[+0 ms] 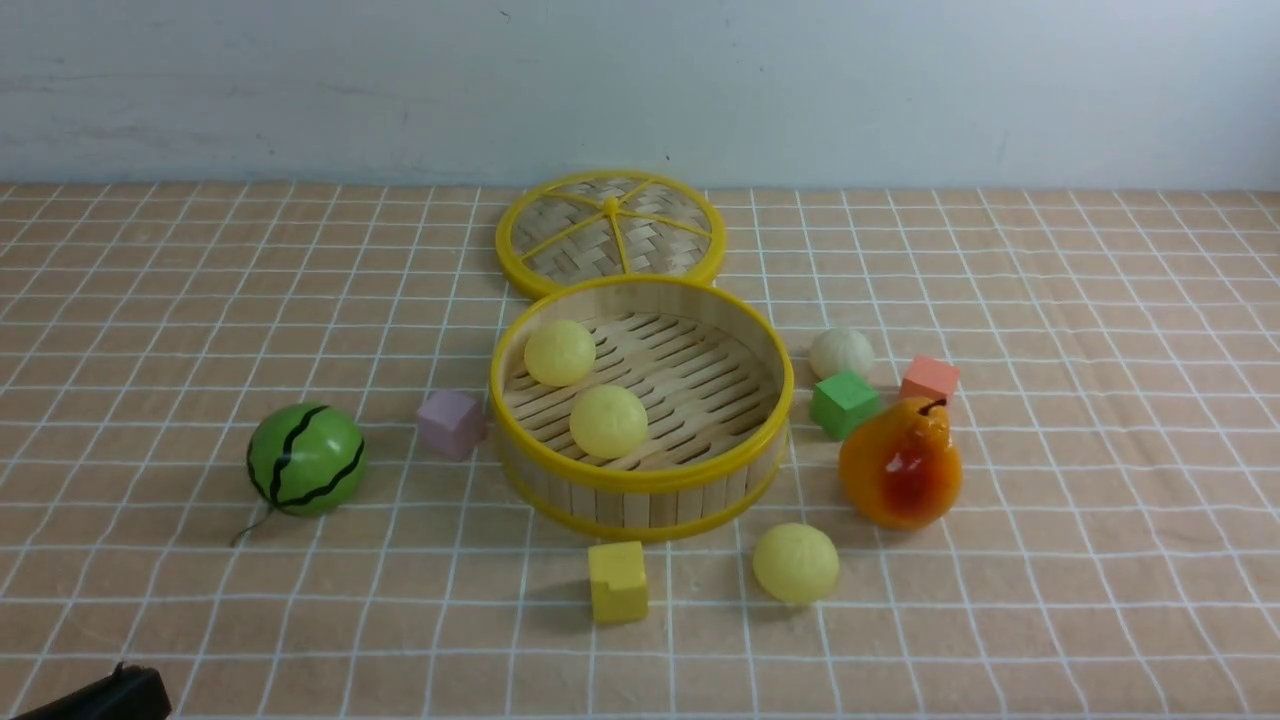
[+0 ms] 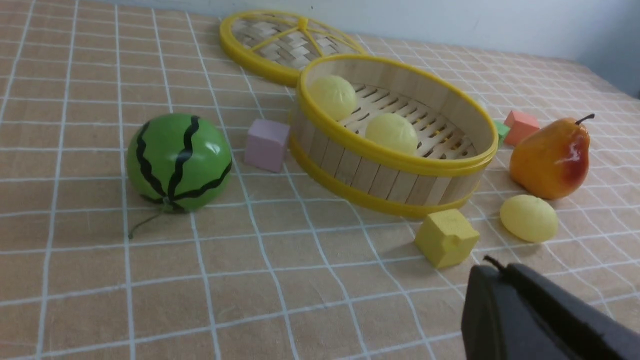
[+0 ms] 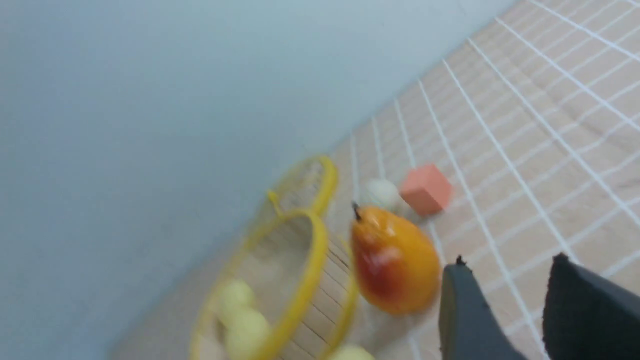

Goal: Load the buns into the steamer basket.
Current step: Use the right arm to grab a steamed stuffed bun

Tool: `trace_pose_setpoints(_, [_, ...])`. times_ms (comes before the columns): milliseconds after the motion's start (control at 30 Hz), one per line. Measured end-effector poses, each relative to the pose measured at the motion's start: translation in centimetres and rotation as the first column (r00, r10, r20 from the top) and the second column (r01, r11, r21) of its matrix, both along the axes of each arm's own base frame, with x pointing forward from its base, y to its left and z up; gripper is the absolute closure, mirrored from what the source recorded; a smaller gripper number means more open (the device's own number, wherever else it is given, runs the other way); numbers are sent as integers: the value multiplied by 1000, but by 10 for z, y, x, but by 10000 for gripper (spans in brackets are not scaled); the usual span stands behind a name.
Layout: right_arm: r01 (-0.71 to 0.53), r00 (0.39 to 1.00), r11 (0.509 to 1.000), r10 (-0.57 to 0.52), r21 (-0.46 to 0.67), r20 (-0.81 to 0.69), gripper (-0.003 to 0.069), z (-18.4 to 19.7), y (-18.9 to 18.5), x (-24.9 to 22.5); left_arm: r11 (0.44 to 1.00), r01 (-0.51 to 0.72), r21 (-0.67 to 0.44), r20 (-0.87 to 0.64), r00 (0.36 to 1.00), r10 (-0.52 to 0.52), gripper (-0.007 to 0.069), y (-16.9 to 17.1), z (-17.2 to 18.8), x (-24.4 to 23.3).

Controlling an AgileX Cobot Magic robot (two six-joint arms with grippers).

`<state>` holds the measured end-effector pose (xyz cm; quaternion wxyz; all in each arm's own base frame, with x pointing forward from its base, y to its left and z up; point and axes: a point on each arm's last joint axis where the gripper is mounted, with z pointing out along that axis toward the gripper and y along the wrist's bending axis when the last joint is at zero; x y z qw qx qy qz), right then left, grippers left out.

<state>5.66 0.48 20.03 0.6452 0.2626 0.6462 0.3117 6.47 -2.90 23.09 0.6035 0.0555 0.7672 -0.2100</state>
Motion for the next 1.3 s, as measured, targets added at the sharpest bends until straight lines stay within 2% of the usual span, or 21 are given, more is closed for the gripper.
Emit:
trace_pose_setpoints(167, [83,989,967,-109,241,96,420,10,-11,-1,1000,2,3,-8,1000,-2,638,0,-1,0])
trace_pose_setpoints(267, [47,994,967,-70,249,82,420,14,-7,-1,1000,3,4,-10,1000,-3,638,0,-1,0])
trace_pose_setpoints(433, [-100,995,995,100,9,10,440,47,9,-3,1000,3,4,-11,1000,-3,638,0,-1,0])
trace_pose_setpoints(533, [-194,978,965,176,-178,-115,469,78,17,9,1000,3,4,-11,1000,-3,638,0,-1,0])
trace_pose_setpoints(633, [-349,921,874,252,-339,-298,496,114,24,35,1000,3,4,-12,1000,-3,638,0,-1,0])
trace_pose_setpoints(667, [-361,915,865,255,-350,-313,498,116,25,37,1000,3,4,-12,1000,-3,638,0,-1,0])
trace_pose_setpoints(700, [-464,854,801,291,-379,-432,514,129,29,55,1000,3,4,-12,1000,-3,638,0,-1,0])
trace_pose_setpoints(733, [-509,824,768,303,-389,-478,522,138,30,65,1000,3,4,-12,1000,-3,638,0,-1,0])
trace_pose_setpoints(767, [-531,805,754,308,-386,-506,527,139,31,71,1000,3,4,-12,1000,-3,638,0,-1,0])
trace_pose_setpoints(800, [-583,758,722,317,-373,-570,541,141,32,85,1000,3,4,-12,1000,-3,638,0,-1,0])
trace_pose_setpoints(867, [-681,632,670,335,-295,-698,589,135,35,120,1000,3,4,-12,1000,-3,638,0,-1,0])
trace_pose_setpoints(900, [-688,623,666,338,-288,-706,599,134,36,123,1000,3,4,-12,1000,-3,638,0,-1,0])
trace_pose_setpoints(933, [-715,577,651,345,-255,-740,625,129,38,135,1000,3,4,-12,1000,-3,638,0,-1,0])
trace_pose_setpoints(967, [-759,504,619,360,-203,-785,655,118,46,156,1000,3,4,-12,1000,-3,636,0,-1,0])
trace_pose_setpoints(1033, [-812,431,560,384,-166,-816,659,107,64,172,1000,3,4,-12,1000,-3,636,0,-1,0])
trace_pose_setpoints(1067, [-817,427,553,387,-165,-817,659,106,67,174,1000,3,4,-12,1000,-3,636,0,-1,0])
trace_pose_setpoints(1133, [-878,349,455,393,-149,-851,659,89,98,190,1000,3,4,-12,1000,-3,636,0,-1,0])
trace_pose_setpoints(1167, [-886,338,439,392,-149,-856,659,87,104,193,1000,3,4,-12,1000,-3,636,0,-1,0])
trace_pose_setpoints(1200, [-911,303,385,380,-148,-874,658,78,124,200,1000,3,4,-12,1000,-3,636,0,-1,0])
trace_pose_setpoints(1233, [-917,294,370,374,-149,-880,656,75,130,202,1000,3,4,-12,1000,-3,636,0,-1,0])
trace_pose_setpoints(1300, [-939,259,305,328,-158,-909,640,62,161,216,1000,3,4,-12,1000,-3,634,0,-1,0])
